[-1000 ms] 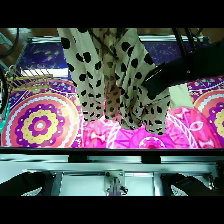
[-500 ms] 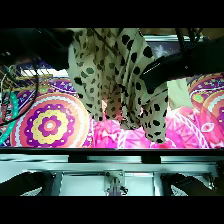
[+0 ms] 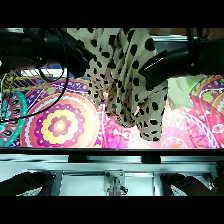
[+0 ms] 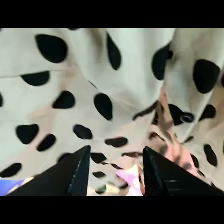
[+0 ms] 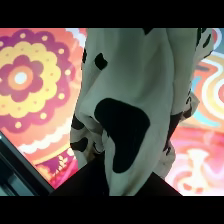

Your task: Fold the shirts.

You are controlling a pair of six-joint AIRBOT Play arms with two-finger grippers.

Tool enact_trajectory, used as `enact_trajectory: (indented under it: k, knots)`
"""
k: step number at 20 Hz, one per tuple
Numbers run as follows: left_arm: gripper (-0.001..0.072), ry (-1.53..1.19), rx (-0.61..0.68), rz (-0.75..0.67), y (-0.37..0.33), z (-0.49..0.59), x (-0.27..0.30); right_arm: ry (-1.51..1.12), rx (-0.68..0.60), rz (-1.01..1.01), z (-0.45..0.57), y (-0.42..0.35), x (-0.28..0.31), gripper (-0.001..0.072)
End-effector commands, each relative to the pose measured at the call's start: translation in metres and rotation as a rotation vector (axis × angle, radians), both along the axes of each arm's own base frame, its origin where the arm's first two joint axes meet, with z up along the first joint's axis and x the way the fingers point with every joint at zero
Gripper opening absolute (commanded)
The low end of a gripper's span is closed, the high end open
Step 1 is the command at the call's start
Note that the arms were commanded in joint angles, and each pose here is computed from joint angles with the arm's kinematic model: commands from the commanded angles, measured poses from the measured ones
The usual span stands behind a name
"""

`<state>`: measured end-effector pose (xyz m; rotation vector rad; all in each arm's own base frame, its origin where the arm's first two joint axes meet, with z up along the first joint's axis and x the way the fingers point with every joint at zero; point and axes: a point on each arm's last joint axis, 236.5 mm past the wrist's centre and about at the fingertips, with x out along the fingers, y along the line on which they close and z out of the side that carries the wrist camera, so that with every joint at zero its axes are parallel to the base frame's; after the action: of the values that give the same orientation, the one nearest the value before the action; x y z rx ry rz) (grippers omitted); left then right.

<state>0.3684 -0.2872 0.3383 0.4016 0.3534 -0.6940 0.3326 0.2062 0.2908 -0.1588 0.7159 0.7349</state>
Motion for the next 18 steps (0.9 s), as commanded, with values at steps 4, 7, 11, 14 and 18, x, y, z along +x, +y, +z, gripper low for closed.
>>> enact_trajectory:
  k: [4, 7, 11, 14, 18]
  knots:
    - [0.0421, -0.156, 0.000, 0.052, 0.009, 0.028, 0.020, -0.019, -0.105, -0.359, 0.000, -0.076, 0.026, 0.0070]
    - [0.0420, -0.163, 0.017, 0.068, 0.014, 0.028, 0.024, -0.052, -0.083, -0.541, 0.018, -0.126, 0.028, 0.0070]
    - [0.0419, -0.161, 0.019, 0.080, 0.018, 0.026, 0.027, -0.199, -0.028, -0.778, 0.082, -0.206, 0.016, 0.0070]
    - [0.0419, -0.161, 0.020, 0.087, 0.021, 0.026, 0.029, -0.273, -0.039, -0.954, 0.116, -0.263, -0.008, 0.0070]
    - [0.0419, -0.160, 0.020, 0.095, 0.024, 0.026, 0.032, -0.095, -0.109, -1.128, 0.082, -0.313, -0.043, 0.0070]
